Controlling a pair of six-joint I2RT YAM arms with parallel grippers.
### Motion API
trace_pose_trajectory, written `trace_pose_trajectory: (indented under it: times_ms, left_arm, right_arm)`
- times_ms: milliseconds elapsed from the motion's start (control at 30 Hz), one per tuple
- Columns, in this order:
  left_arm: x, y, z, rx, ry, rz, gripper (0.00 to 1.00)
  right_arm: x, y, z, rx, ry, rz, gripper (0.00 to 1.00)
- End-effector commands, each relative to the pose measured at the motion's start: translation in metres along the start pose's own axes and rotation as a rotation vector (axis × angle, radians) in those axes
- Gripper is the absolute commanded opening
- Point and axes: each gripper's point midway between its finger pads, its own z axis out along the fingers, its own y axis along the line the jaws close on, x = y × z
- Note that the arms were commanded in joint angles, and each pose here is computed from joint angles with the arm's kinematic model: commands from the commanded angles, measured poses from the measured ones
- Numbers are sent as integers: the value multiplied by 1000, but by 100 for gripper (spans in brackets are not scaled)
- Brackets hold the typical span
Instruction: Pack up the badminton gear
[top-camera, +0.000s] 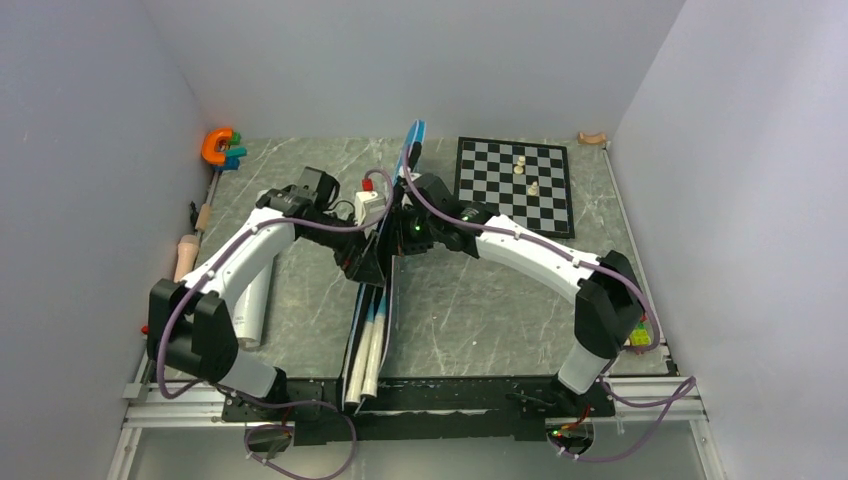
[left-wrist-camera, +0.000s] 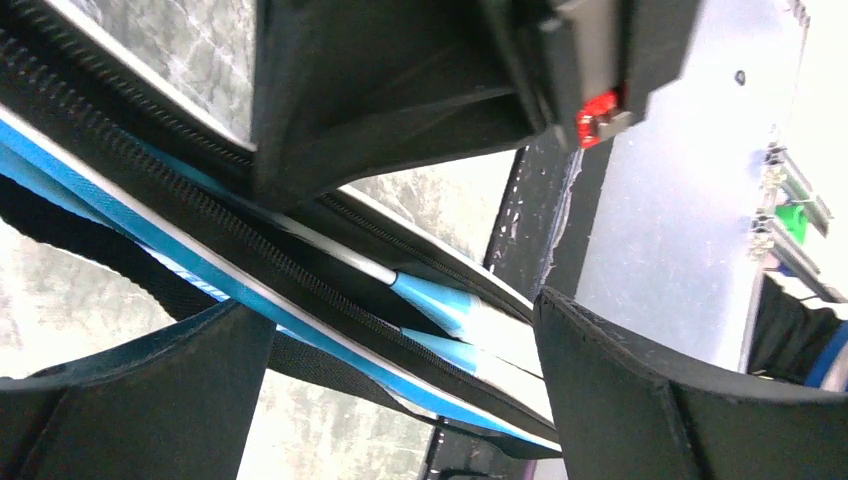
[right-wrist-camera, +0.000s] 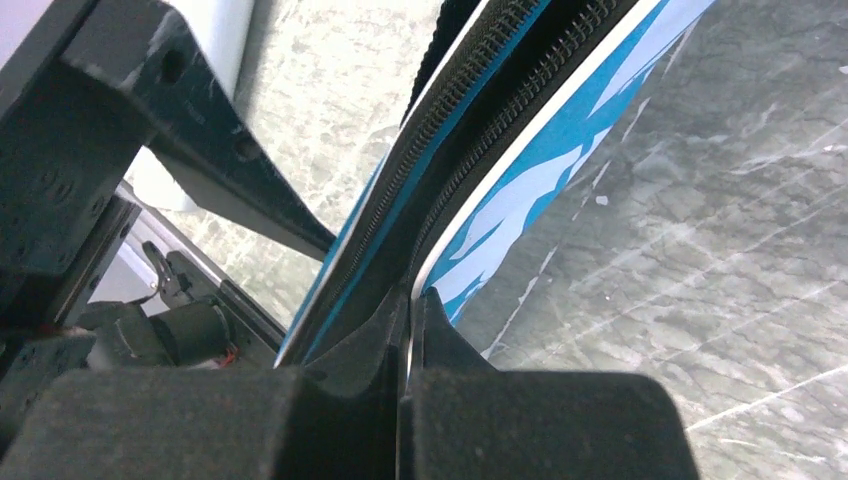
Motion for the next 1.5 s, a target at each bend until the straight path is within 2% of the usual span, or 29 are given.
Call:
trace_pose_trajectory:
  times_ms: [0, 300, 567, 800, 900, 1067, 1133, 1267, 1367, 1467]
  left_arm:
    - [-11, -11, -2, -36, -65, 105, 99]
    - [-2, 23, 8, -307, -27, 122, 99]
    - [-8, 45, 5, -425, -55, 85, 99]
    - [-3, 30, 17, -323, -27, 81, 75]
    - [3, 25, 20, -302, -3, 92, 60]
    - [8, 20, 16, -299, 16, 122, 22]
    - [11, 19, 14, -299, 29, 124, 1]
    - [11, 18, 10, -311, 34, 140, 0]
    - [7, 16, 6, -322, 22, 144, 0]
    - [5, 16, 3, -331, 25, 144, 0]
  right_arm:
    - [-36, 40, -6, -119, -98, 26, 0]
    - [-44, 57, -9, -169, -108, 153, 0]
    - [-45, 57, -17, -169, -132, 231, 0]
    - [-43, 57, -15, -165, -130, 249, 0]
    - [-45, 56, -13, -156, -128, 249, 0]
    - [-52, 55, -13, -155, -141, 243, 2]
    - [-58, 55, -16, -157, -156, 238, 6]
    - [-65, 51, -23, -167, -173, 234, 17]
    - [-72, 36, -33, -157, -186, 242, 34]
    - [-90, 11, -55, -134, -231, 245, 45]
